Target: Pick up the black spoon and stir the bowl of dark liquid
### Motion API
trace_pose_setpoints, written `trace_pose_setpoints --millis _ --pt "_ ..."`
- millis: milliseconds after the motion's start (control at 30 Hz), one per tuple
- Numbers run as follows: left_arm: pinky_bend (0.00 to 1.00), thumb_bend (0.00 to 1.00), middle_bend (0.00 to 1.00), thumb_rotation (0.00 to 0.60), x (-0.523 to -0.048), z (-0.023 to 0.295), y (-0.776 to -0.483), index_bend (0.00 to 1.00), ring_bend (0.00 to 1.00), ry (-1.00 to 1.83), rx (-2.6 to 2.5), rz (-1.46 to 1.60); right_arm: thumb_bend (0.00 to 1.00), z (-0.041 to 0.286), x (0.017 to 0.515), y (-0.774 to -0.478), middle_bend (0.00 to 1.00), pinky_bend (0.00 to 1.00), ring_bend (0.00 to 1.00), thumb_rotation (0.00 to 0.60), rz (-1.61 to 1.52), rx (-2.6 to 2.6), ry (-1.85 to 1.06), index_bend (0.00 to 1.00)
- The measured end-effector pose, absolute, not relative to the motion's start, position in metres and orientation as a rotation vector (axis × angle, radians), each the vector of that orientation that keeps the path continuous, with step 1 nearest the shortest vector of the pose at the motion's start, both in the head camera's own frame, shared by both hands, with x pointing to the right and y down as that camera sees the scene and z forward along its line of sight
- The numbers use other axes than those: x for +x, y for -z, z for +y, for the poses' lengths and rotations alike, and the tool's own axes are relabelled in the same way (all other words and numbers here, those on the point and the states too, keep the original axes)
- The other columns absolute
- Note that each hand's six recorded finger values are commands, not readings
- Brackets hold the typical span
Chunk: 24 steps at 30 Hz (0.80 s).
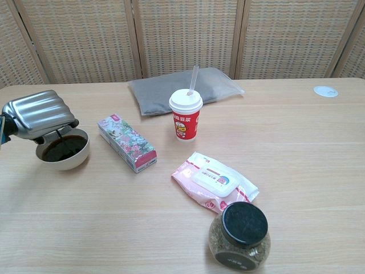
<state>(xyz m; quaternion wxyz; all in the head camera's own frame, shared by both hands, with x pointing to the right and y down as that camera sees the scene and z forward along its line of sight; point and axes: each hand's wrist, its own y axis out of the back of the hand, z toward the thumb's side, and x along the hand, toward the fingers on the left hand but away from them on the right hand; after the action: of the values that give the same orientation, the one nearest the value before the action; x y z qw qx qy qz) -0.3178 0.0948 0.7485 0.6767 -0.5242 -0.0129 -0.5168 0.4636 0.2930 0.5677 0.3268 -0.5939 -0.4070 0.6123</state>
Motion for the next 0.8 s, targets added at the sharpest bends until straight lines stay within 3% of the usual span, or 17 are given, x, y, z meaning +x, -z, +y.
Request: trace_pose_setpoints --millis 433,800 --pt "0.73 0.41 0.82 0.6 -0.314 0.072 -0.753 0.72 0.72 1.164 -1.066 -0.058 0.09 0.292 0.463 -0.568 0.09 0.0 0.0 0.6 -1.063 -1.552 -1.606 0.08" --pt "0.73 0.41 0.82 0.6 -0.33 0.075 -0.75 0.72 0.72 1.189 -1.095 -0.028 0.09 0.292 0.462 -0.568 0.09 0.0 0.0 0.6 -1.063 -1.557 -1.599 0.08"
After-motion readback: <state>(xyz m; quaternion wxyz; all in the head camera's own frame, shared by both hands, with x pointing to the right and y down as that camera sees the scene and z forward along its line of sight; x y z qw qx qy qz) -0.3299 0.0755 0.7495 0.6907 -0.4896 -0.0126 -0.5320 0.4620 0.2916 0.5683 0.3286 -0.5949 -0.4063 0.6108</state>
